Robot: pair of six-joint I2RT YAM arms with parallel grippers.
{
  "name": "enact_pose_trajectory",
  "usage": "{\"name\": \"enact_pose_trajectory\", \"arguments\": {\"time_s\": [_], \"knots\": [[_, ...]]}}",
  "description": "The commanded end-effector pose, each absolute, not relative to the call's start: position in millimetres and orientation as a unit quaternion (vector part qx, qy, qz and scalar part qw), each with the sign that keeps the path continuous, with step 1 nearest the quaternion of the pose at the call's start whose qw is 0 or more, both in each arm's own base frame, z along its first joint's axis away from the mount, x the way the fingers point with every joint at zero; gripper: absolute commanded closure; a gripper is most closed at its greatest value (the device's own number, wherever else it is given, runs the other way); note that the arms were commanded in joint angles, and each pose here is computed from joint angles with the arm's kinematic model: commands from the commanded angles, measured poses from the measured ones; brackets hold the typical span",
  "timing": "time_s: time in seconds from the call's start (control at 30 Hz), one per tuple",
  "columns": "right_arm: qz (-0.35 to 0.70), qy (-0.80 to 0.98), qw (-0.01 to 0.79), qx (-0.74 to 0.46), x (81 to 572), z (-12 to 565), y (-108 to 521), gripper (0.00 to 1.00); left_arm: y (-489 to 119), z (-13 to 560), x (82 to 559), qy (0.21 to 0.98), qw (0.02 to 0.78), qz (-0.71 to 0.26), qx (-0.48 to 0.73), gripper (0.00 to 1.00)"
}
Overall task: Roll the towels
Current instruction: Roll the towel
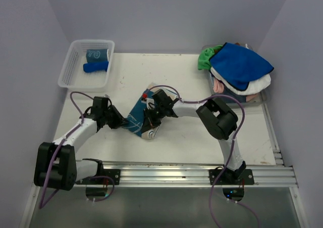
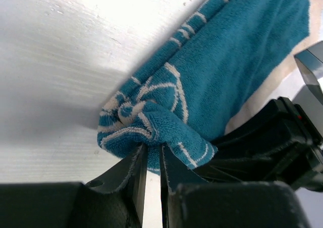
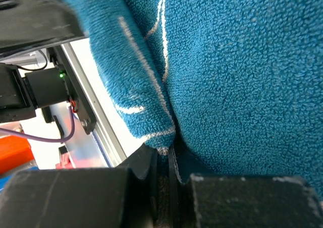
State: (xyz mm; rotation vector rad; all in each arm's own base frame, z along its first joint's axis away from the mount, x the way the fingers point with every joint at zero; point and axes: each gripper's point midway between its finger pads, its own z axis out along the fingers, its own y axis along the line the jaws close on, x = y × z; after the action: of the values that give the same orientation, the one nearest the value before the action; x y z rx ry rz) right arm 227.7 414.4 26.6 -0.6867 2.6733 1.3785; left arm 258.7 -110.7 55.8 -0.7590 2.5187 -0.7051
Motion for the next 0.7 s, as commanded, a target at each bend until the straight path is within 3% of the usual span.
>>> {"name": "enact_pose_trajectory", "arguments": {"time_s": [0.0,0.03,0.1,0.13,0.23,0.5,0.67], "knots": [[0.420,0.879,0.042,-0.222,235.5,27.4,408.0,0.97,-107.1,57.3,281.9,0.901,0.241,-0.244,-0.266,0.81],[0.411,0.883,0.052,-0.221,238.8,27.7,406.1,0.94,-105.9,51.9,283.8,0.903,0.237,-0.237,-0.270,0.81],[0.402,0.885,0.072,-0.225,242.5,39.4,402.6,0.76,-104.0,47.2,287.3,0.905,0.233,-0.228,-0.273,0.82],[0.388,0.890,0.085,-0.224,246.4,40.0,399.5,0.62,-104.2,43.3,289.6,0.908,0.226,-0.225,-0.274,0.81],[0.370,0.892,0.114,-0.232,247.7,59.4,388.1,0.48,-104.1,35.9,288.9,0.914,0.210,-0.217,-0.269,0.82],[0.282,0.897,0.200,-0.275,244.5,99.7,367.9,0.44,-105.1,31.3,283.4,0.921,0.194,-0.214,-0.261,0.82],[0.260,0.879,0.235,-0.324,235.1,117.1,384.7,0.69,-105.6,37.8,289.1,0.924,0.193,-0.212,-0.254,0.82]]}}
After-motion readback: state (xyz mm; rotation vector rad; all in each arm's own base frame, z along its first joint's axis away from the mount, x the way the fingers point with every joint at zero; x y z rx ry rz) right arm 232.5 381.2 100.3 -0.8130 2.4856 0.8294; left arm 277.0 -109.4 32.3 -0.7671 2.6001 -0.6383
